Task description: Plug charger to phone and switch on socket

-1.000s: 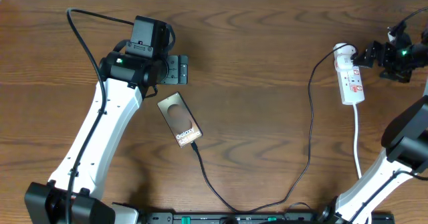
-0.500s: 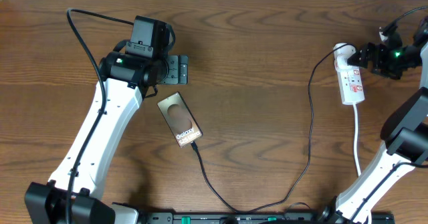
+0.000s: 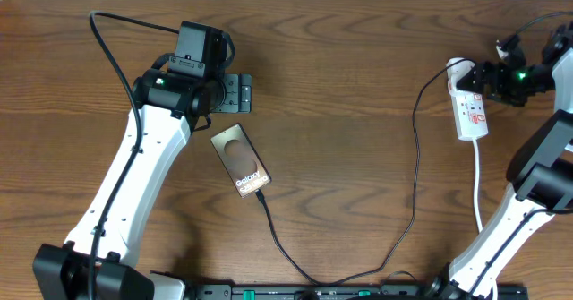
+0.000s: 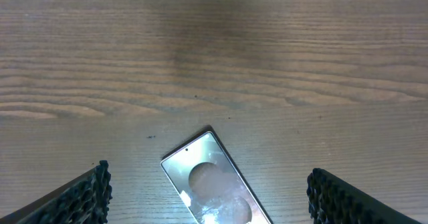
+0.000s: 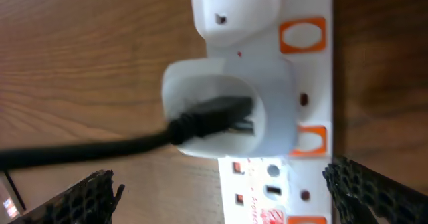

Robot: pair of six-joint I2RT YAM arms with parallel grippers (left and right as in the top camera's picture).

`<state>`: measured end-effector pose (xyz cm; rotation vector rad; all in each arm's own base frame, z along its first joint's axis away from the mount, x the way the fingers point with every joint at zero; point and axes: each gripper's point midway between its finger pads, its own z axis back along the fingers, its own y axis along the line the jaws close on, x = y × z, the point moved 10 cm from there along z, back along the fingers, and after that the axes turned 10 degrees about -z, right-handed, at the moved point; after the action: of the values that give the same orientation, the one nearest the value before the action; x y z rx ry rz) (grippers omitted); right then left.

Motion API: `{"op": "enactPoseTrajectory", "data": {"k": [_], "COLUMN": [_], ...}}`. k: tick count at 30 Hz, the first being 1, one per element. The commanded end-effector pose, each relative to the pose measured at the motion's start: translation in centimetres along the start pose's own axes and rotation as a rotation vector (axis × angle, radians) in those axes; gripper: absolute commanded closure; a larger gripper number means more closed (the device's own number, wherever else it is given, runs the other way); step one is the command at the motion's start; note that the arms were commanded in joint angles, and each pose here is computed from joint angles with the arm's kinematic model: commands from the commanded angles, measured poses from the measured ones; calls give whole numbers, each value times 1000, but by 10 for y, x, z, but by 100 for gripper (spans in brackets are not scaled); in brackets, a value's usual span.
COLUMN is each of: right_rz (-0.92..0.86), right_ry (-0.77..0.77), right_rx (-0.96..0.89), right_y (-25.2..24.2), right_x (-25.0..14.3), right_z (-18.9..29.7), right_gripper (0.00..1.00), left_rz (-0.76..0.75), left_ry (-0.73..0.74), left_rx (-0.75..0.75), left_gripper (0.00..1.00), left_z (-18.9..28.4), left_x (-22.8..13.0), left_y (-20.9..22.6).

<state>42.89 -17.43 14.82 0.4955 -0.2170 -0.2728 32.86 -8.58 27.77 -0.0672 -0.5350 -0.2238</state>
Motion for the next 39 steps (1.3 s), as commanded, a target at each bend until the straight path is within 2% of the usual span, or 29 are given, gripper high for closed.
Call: {"op": "enactPoseTrajectory", "data": {"k": [1,15,28,39], "right_rz": [50,11,-51,-64], "right_ry": [-8,-4,87,124], "right_rx": [33,45,67,94], "right_y": [12,15,0,7], "right_x": [6,8,1,-4], "right_z": [-7,-16,-50,-52], "right_gripper": [1,1,1,1], "left_rz": [-8,-8,-8,-8], "left_ry": [-39,-39,-39,-39], "left_rx": [13,13,13,13], "left_gripper": [9,9,9,9], "left_z": [12,12,12,12], "left_x": [6,6,6,6], "left_y": [1,1,1,1]}}
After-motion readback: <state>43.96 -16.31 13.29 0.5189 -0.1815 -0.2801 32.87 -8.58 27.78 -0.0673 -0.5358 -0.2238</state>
